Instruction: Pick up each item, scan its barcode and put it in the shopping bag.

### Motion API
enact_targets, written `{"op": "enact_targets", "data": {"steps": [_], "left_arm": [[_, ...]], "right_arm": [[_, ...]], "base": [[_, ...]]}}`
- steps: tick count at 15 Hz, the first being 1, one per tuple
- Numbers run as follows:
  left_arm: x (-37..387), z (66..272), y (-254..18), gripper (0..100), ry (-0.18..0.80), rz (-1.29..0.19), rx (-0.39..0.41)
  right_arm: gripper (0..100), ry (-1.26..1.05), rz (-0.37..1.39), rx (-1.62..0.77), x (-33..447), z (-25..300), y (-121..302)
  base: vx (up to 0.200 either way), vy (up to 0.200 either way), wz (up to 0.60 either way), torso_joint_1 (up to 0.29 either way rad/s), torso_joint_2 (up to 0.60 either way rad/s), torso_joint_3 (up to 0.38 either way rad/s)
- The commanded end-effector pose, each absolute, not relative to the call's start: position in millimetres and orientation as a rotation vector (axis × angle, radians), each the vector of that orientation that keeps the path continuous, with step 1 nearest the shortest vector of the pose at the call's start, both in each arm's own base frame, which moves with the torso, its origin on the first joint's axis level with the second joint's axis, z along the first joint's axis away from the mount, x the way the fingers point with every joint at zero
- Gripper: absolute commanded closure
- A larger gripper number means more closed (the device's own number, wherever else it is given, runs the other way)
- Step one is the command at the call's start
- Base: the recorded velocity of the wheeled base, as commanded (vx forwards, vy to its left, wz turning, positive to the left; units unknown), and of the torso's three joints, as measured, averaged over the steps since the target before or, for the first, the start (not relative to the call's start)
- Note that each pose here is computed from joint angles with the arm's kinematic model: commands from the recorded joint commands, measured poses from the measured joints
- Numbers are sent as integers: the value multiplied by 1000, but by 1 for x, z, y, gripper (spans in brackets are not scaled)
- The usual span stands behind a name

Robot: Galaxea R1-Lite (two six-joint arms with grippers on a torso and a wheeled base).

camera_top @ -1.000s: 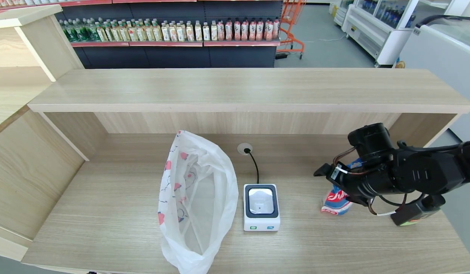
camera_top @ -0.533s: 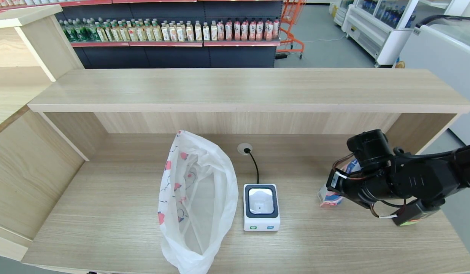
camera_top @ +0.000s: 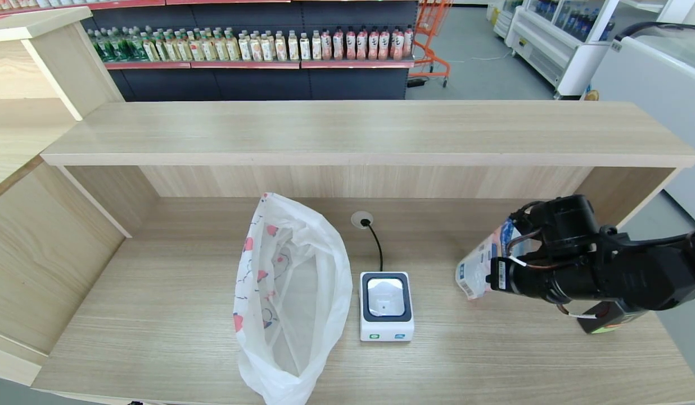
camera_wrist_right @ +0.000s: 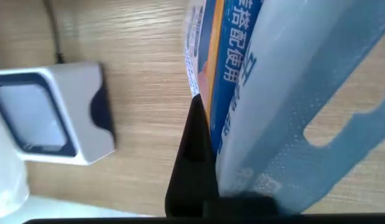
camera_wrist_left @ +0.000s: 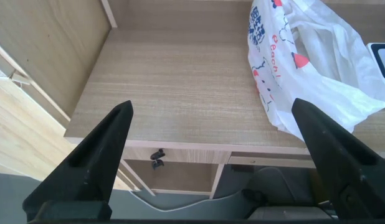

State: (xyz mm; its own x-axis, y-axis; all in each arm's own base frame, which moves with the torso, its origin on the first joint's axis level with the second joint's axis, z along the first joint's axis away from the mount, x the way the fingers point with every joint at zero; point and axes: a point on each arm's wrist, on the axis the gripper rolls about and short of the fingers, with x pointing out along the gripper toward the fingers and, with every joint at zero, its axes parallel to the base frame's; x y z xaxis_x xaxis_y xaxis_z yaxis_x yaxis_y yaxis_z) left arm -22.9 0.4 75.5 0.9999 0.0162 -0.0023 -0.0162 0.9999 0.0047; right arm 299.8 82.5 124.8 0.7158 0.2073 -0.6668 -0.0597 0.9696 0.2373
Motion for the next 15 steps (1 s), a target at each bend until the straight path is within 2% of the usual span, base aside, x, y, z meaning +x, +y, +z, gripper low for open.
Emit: {"op": "enact_targets", "data": {"steps": [1, 5, 11, 13, 15], "left_arm": [[-23, 76, 0, 0, 2, 17, 5], [-23, 76, 0, 0, 2, 17, 5], [-23, 76, 0, 0, 2, 17, 5], [-23, 76, 0, 0, 2, 17, 5], [-23, 75, 0, 0, 3, 17, 5]], "right_arm": [[100, 655, 282, 183, 286, 159, 69], [100, 598, 589, 152, 267, 187, 46], [100, 610, 1027, 271, 219, 213, 55], [100, 619, 1142, 282, 202, 219, 62], [100, 632, 1182, 277, 195, 220, 68]], "base": [[0, 0, 0, 0, 0, 0], [0, 0, 0, 0, 0, 0], [0, 0, 0, 0, 0, 0], [0, 0, 0, 0, 0, 0], [0, 0, 0, 0, 0, 0]]}}
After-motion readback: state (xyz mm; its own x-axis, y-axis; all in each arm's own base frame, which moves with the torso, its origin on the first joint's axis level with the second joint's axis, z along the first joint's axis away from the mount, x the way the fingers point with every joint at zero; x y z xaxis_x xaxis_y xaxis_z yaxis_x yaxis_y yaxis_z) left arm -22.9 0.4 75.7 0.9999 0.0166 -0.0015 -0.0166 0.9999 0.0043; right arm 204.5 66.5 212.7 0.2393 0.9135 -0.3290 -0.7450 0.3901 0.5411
